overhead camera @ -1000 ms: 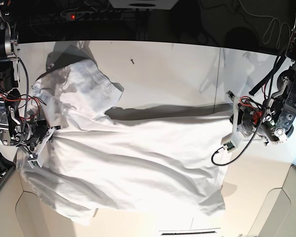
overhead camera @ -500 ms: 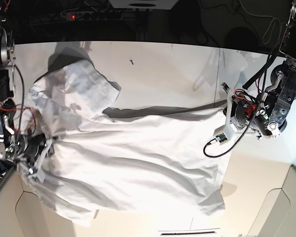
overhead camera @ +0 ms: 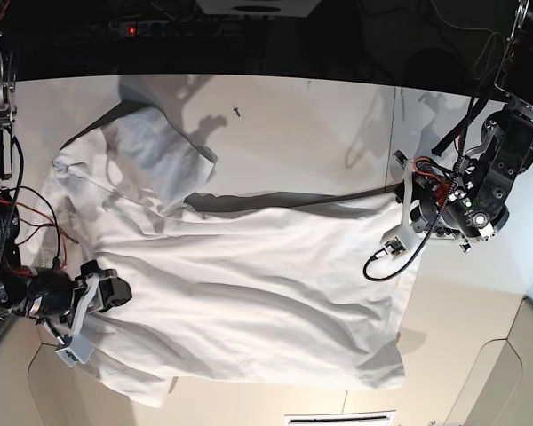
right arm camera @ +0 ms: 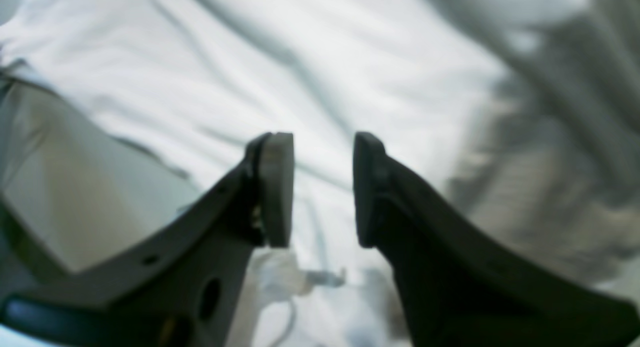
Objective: Layout the t-shirt on the table in an organized manner, then fold the t-shirt properly
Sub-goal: 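Release the shirt with the right gripper and regrasp near the collar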
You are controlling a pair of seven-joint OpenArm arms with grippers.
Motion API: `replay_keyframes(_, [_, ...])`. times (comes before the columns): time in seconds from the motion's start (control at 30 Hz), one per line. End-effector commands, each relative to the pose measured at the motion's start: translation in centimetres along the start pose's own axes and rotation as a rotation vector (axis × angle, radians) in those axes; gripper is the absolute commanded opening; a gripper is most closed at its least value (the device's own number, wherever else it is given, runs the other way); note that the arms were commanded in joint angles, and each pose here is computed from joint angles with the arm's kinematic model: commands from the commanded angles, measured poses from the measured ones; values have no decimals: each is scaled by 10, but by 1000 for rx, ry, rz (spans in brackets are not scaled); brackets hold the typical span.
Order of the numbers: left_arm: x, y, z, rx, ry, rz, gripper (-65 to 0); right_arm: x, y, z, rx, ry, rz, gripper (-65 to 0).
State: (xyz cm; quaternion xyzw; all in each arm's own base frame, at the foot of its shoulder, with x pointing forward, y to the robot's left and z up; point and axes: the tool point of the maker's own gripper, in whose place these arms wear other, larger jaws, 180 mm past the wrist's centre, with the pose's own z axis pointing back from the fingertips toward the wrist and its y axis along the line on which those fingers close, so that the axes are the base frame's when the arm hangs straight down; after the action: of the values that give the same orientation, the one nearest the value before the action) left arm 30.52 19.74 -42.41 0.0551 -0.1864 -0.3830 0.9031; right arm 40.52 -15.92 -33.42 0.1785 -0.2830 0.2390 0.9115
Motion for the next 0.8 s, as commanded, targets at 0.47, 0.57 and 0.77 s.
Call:
replay_keyframes(0.47, [-20,0,7,47,27,-8,-394,-98,100,-2,162,67,78,-448])
replay_keyframes(0.57, [-12,5,15,65,2,-24,-394,-119,112,-7,192,89,44,-448])
replay_keyframes(0.77, [3,4,23,74,-54,-42,-394,-143,127,-14,206,125,17,-448])
